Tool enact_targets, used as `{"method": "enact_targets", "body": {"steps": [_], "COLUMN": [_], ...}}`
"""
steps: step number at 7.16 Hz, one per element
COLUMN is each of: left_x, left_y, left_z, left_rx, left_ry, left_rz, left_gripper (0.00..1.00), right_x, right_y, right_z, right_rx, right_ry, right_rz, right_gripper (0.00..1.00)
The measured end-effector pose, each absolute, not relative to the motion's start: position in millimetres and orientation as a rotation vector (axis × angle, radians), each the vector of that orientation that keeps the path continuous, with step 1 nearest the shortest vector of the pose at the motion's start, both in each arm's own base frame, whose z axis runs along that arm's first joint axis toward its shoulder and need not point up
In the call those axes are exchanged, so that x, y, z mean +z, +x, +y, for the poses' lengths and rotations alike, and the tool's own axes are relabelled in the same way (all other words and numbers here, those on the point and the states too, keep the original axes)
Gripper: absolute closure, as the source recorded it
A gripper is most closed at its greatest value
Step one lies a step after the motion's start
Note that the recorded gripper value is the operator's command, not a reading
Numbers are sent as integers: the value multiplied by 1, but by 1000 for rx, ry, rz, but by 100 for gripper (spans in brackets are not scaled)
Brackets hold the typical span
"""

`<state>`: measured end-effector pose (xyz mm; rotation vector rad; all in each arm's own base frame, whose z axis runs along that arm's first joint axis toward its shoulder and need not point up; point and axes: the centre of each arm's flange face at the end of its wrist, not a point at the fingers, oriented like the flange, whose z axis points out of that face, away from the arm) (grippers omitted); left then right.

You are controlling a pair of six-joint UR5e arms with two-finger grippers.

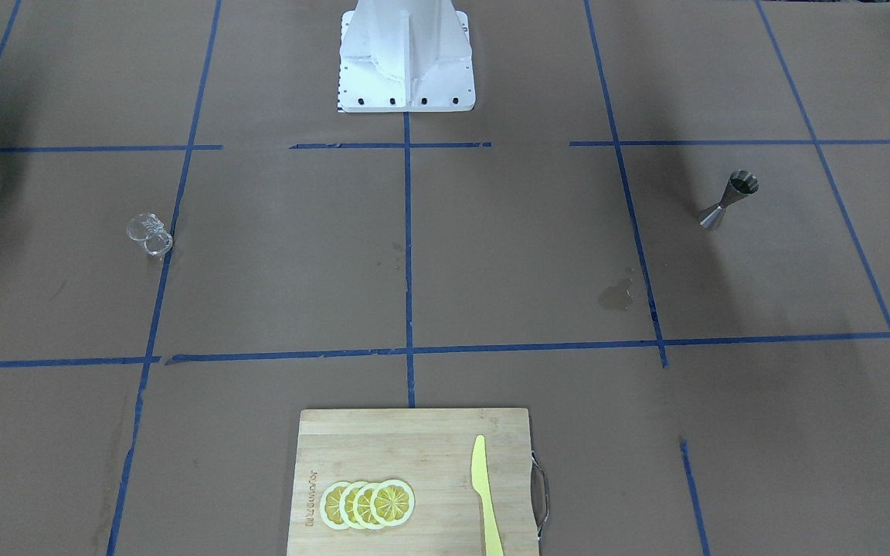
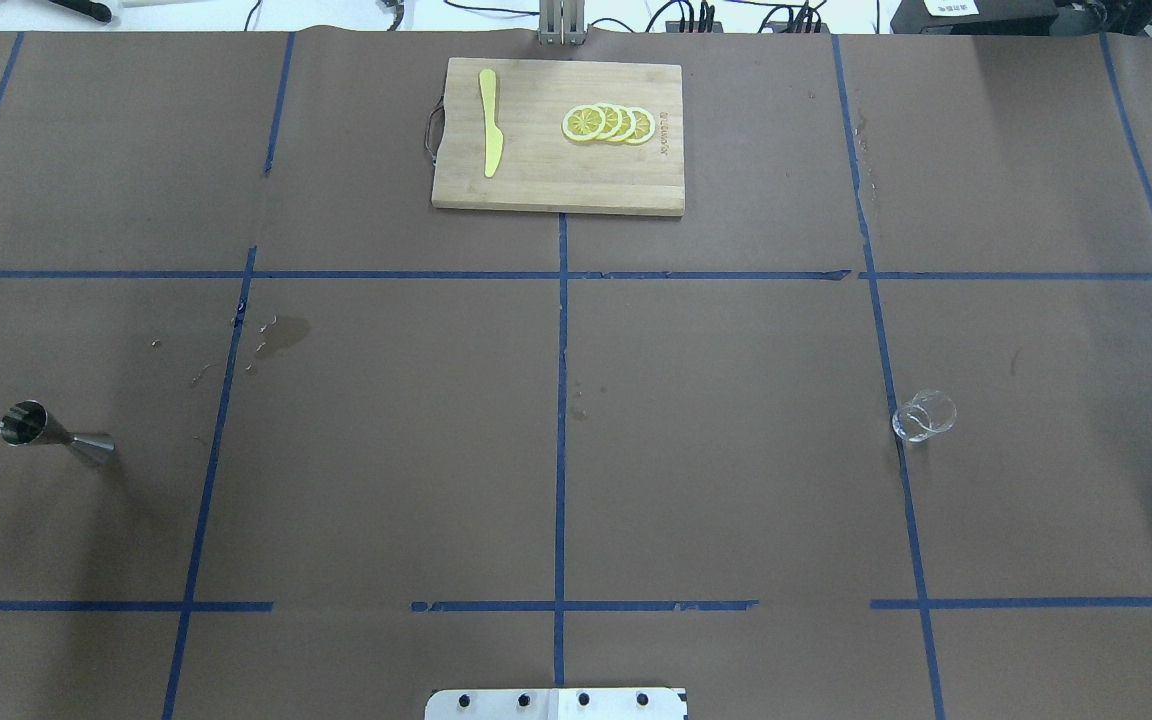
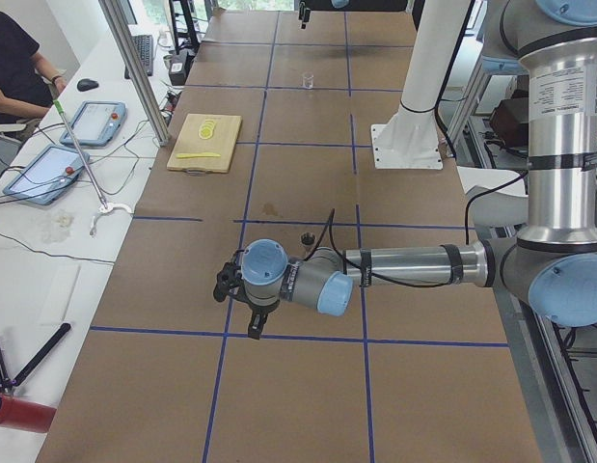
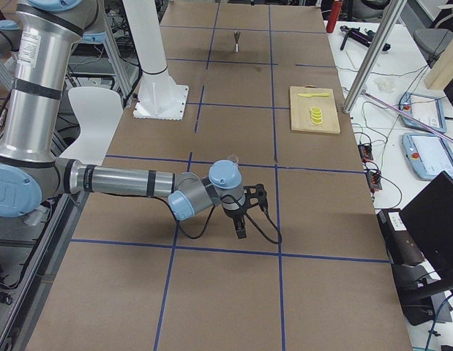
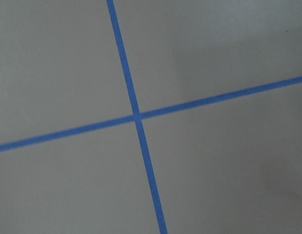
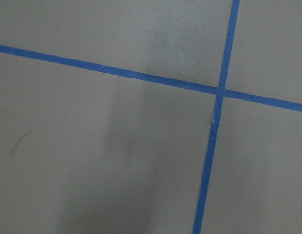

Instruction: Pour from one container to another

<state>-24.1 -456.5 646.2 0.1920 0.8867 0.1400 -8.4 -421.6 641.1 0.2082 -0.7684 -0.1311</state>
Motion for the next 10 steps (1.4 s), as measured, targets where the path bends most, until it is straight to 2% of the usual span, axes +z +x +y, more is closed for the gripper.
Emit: {"method": "enact_targets", "body": {"steps": [3, 10], "left_x": [605, 633], "left_y": [-26, -33], "left_z": [-445, -414], "left_rx": [121, 99], "left_ry": [153, 134], "left_rz": [879, 865], "left_gripper": [0, 0], "right_x": [629, 629], "right_y": [28, 41], "right_z": [-419, -403], "right_rx": [-116, -62], "right_ry": [67, 21], "right_rz": [-841, -824], "right_gripper": [0, 0]}}
